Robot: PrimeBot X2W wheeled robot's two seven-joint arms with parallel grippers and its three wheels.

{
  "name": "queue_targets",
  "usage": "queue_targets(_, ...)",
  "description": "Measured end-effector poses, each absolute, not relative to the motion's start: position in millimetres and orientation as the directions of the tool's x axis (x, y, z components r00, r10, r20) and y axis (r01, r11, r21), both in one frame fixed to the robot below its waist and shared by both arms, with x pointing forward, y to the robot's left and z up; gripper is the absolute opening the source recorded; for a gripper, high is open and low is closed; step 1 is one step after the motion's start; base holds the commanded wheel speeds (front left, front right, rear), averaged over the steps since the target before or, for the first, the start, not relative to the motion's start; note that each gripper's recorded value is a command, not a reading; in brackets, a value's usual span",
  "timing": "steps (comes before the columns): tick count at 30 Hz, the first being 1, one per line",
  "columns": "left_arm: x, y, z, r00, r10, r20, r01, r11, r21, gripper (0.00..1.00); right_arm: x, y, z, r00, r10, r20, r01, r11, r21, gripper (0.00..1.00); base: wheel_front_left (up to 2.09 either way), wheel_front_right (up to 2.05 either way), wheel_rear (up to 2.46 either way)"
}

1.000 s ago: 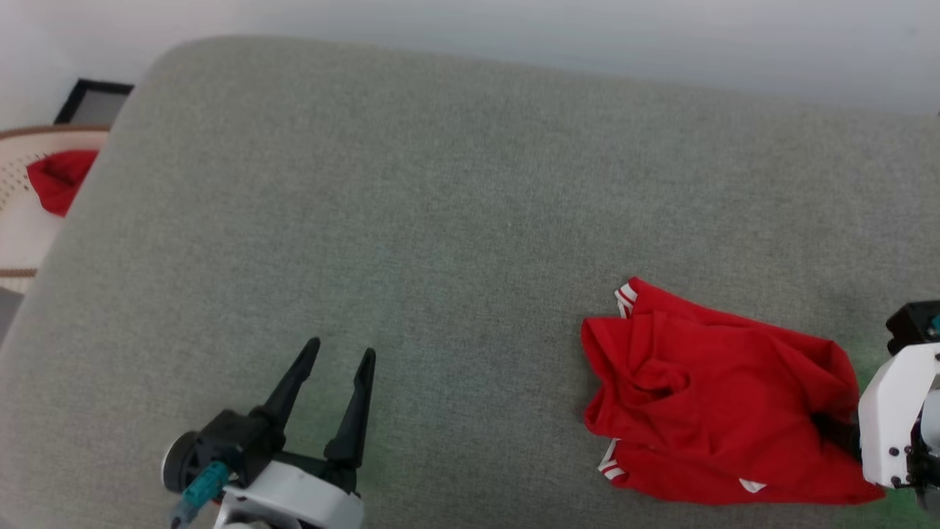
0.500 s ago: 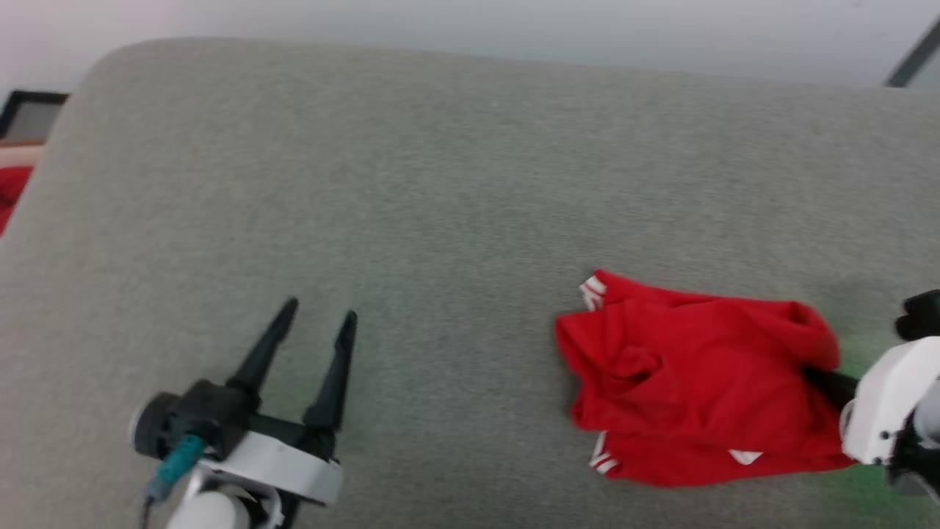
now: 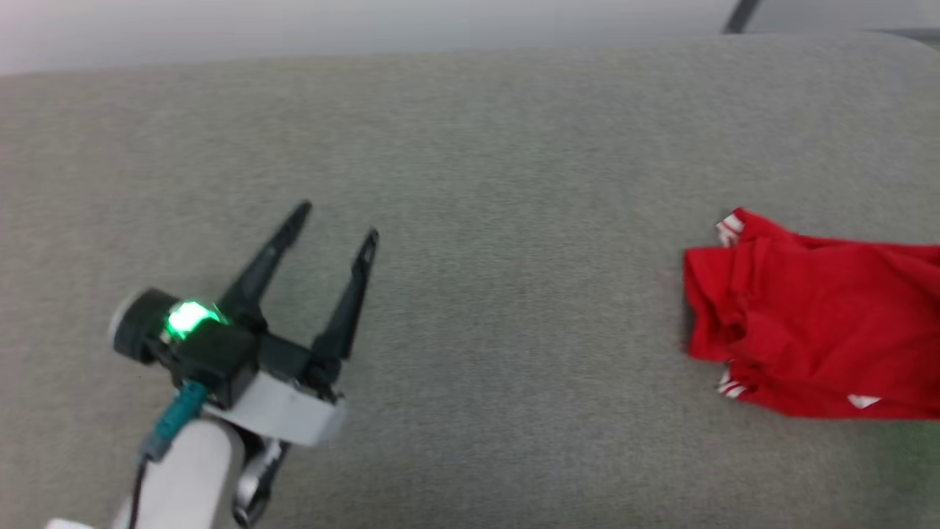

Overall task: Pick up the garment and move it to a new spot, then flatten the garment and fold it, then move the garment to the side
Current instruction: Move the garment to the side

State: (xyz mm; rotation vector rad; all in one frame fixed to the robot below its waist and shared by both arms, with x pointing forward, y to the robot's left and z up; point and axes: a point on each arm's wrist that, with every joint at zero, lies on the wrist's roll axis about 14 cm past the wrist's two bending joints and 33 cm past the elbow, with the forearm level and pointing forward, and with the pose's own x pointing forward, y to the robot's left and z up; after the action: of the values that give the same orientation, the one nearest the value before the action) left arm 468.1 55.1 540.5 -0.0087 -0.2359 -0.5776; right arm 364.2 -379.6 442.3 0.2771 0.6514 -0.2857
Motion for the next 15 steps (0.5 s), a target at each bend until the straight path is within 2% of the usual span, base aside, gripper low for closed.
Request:
queue_targets(6,492,22,554,0.741,-0.610,0.282,0.619,0.782,0.066,1.00,359,-424,454,0.747,-0.305,-0.590,0.446,0.889,0.105,0.00,0.00,0.00,0.00)
queue_targets(10,507,8,555,0.701,-0.646,0.301,0.654,0.751,0.087,1.00,371,-455,470,0.749,-0.402,-0.526,0.493,0.869,0.038,0.00,0.00,0.00,0.00)
queue_targets(15,524,-4,552,0.669,-0.673,0.315,0.680,0.726,0.106,1.00,383,-490,480,0.713,-0.511,-0.479,0.542,0.836,-0.085,0.00,0.00,0.00,0.00)
